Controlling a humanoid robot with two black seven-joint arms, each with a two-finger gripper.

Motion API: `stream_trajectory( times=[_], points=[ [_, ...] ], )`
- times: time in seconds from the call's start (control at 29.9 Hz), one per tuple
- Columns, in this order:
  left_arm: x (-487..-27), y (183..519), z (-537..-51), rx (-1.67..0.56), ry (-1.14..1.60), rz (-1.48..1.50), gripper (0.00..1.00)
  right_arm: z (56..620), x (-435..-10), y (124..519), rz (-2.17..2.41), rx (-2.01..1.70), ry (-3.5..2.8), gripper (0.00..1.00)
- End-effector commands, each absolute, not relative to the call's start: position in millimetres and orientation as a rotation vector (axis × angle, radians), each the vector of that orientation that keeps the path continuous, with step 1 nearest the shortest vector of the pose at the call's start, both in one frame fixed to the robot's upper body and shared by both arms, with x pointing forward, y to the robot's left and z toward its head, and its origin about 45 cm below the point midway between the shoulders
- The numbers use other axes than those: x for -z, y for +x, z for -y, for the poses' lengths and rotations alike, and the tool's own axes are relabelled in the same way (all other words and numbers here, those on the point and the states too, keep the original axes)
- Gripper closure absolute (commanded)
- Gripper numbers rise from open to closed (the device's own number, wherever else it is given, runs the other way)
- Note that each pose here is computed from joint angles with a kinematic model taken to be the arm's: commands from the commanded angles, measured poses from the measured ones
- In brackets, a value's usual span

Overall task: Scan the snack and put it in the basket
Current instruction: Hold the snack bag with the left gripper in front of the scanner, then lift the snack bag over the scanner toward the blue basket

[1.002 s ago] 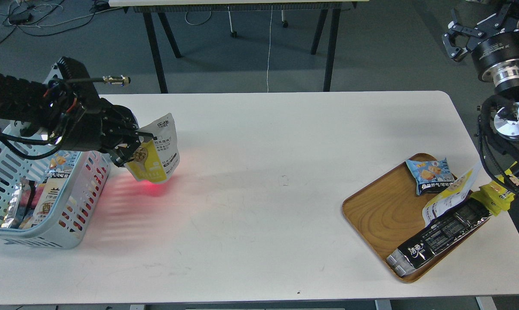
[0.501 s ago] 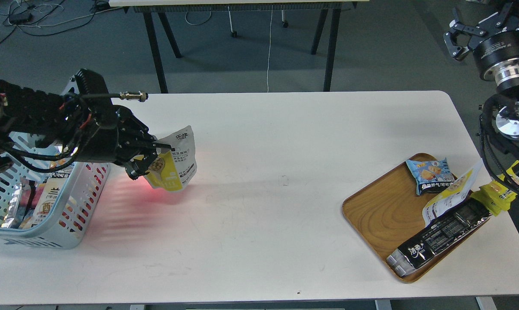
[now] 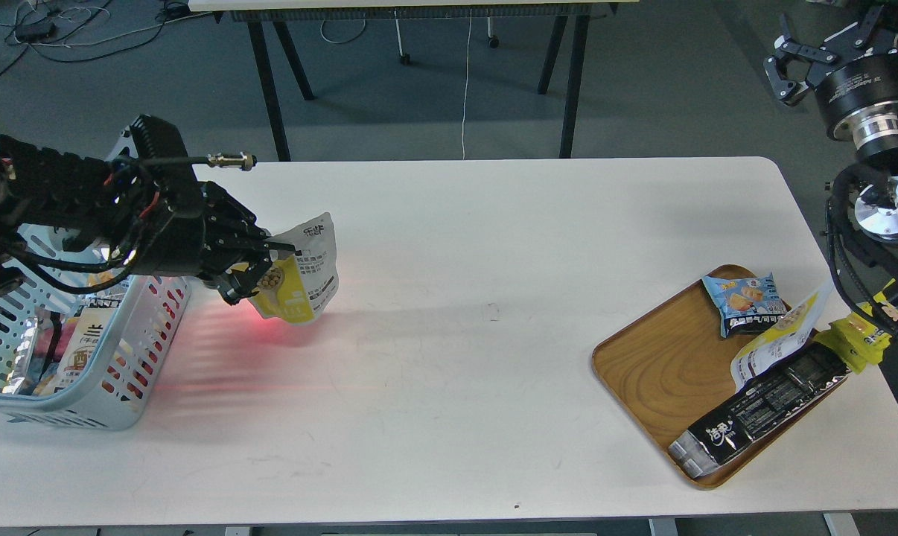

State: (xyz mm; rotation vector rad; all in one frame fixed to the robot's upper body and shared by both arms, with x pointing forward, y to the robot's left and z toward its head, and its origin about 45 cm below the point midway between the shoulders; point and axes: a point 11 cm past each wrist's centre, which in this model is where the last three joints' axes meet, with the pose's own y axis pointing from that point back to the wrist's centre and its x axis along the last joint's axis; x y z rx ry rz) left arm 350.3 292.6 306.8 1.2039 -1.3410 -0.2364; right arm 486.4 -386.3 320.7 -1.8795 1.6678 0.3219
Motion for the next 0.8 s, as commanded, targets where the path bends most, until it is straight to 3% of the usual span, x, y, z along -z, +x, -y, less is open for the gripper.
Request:
stream_trajectory(
  times=[0.0,0.2,0.37,0.57,0.77],
  points=[
    [-306,358,-304,0.213,1.236,1.318,0.99,384,-328,489,-1.655,-0.309,-1.882,0.05],
    [-313,357,-303,0.211,1.222,1.33,0.99,382,-334,491,-1.645,-0.298,-1.884,0.05],
    [-359,368,-300,0.096,1.199,1.431,0.99,382,-334,491,-1.644,-0.298,-1.887,0.05],
    [-425,367,-340,-0.113,1.252,1.469,0.99,382,-334,491,-1.644,-0.298,-1.887,0.05],
    [-435,356,-395,-0.167,1.412,1.395,0.99,382,-334,491,-1.642,-0.299,-1.887,0.05]
  ],
)
